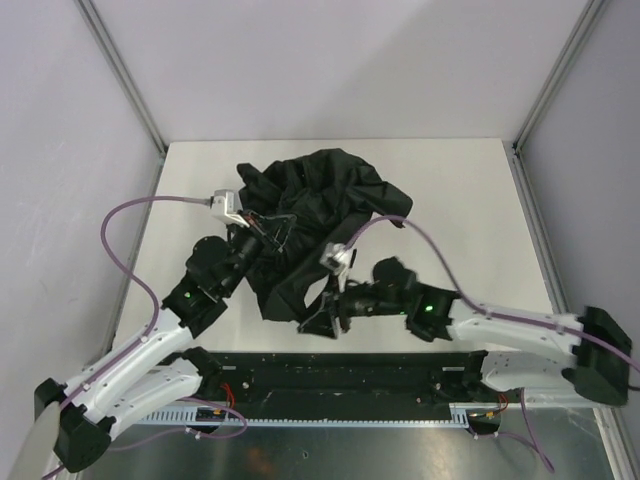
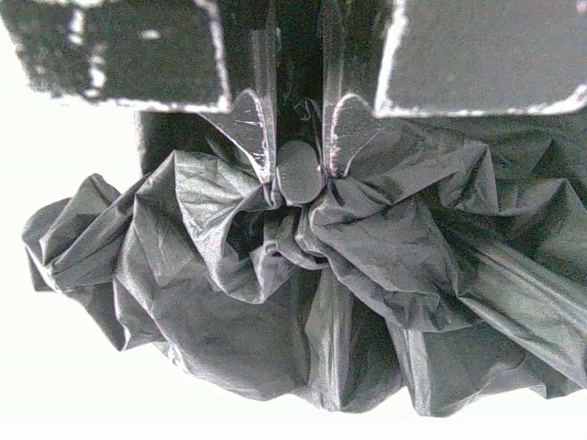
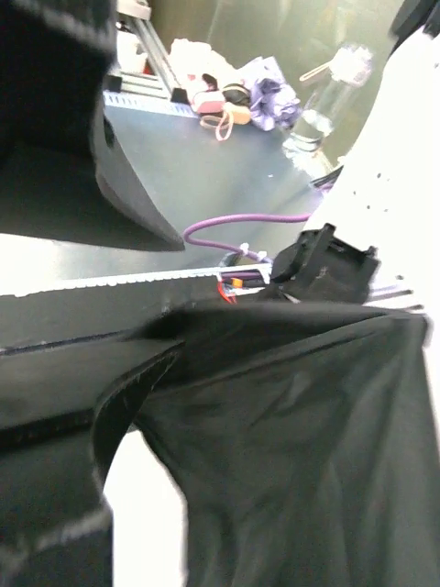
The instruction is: Put away the umbrella
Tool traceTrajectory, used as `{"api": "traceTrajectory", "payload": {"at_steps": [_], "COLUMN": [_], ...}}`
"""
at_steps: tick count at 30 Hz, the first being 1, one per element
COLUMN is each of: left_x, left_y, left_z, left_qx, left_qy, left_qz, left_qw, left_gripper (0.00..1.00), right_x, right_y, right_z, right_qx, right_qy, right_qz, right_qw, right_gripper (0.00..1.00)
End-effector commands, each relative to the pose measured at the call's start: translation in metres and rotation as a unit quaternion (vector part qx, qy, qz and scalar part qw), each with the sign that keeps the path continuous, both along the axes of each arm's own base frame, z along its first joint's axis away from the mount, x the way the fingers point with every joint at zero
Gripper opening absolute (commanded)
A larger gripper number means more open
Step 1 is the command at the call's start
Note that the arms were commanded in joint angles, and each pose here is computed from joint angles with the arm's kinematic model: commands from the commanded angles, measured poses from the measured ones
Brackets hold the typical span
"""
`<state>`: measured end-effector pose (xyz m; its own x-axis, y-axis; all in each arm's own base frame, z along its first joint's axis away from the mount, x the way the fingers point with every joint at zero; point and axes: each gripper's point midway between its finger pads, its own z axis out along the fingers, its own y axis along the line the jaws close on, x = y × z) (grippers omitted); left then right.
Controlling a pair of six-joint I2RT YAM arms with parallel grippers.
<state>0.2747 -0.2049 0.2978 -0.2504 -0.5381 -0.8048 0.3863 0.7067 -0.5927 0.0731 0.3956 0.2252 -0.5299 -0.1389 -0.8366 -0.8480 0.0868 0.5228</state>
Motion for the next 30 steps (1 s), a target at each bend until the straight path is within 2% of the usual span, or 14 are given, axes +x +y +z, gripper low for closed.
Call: {"api": "traceTrajectory", "payload": {"at_steps": [1, 5, 8, 10, 11, 15, 18, 21, 24, 26, 28, 29, 30], "left_x": [-0.015, -0.029, -0.038, -0.042, -0.043, -0.041, -0.037, -0.031, -0.029, -0.030, -0.031, -0.032, -0.032], "left_y": [0.009, 0.011, 0.007, 0.006, 0.006, 0.010, 0.009, 0.011, 0.008, 0.004, 0.001, 0.001, 0.001], "left_z": [0.049, 0.043, 0.040, 0.041, 0.041, 0.046, 0.044, 0.040, 0.037, 0.036, 0.036, 0.036, 0.036], "left_qx": [-0.010, 0.010, 0.017, 0.018, 0.019, 0.011, 0.001, -0.012, -0.022, -0.025, -0.028, -0.030, -0.032], "left_qy": [-0.104, -0.116, -0.118, -0.120, -0.122, -0.120, -0.105, -0.088, -0.076, -0.070, -0.068, -0.069, -0.069], "left_qz": [-0.010, -0.033, -0.058, -0.067, -0.068, -0.056, -0.050, -0.034, -0.035, -0.046, -0.054, -0.056, -0.055], "left_qw": [0.994, 0.993, 0.991, 0.990, 0.990, 0.991, 0.993, 0.995, 0.996, 0.996, 0.996, 0.996, 0.996], "left_gripper": [0.00, 0.00, 0.00, 0.00, 0.00, 0.00, 0.00, 0.00, 0.00, 0.00, 0.00, 0.00, 0.00], "right_x": [0.013, 0.045, 0.067, 0.085, 0.093, 0.119, 0.129, 0.126, 0.127, 0.130, 0.135, 0.138, 0.140], "right_y": [-0.054, -0.115, -0.138, -0.142, -0.142, -0.131, -0.118, -0.105, -0.099, -0.095, -0.092, -0.090, -0.089], "right_z": [0.070, 0.083, 0.094, 0.099, 0.100, 0.089, 0.087, 0.092, 0.088, 0.087, 0.087, 0.087, 0.089], "right_qx": [0.046, -0.005, -0.019, -0.010, -0.003, 0.042, 0.128, 0.173, 0.191, 0.207, 0.219, 0.226, 0.234], "right_qy": [-0.029, -0.083, -0.086, -0.064, -0.042, 0.063, 0.141, 0.165, 0.190, 0.204, 0.220, 0.225, 0.228], "right_qz": [-0.040, -0.168, -0.241, -0.285, -0.305, -0.371, -0.387, -0.377, -0.399, -0.407, -0.411, -0.412, -0.410], "right_qw": [0.998, 0.982, 0.966, 0.956, 0.951, 0.925, 0.902, 0.895, 0.877, 0.866, 0.857, 0.853, 0.851], "right_gripper": [0.53, 0.60, 0.43, 0.35, 0.36, 0.51, 0.54, 0.58, 0.75, 0.81, 0.82, 0.79, 0.71]}}
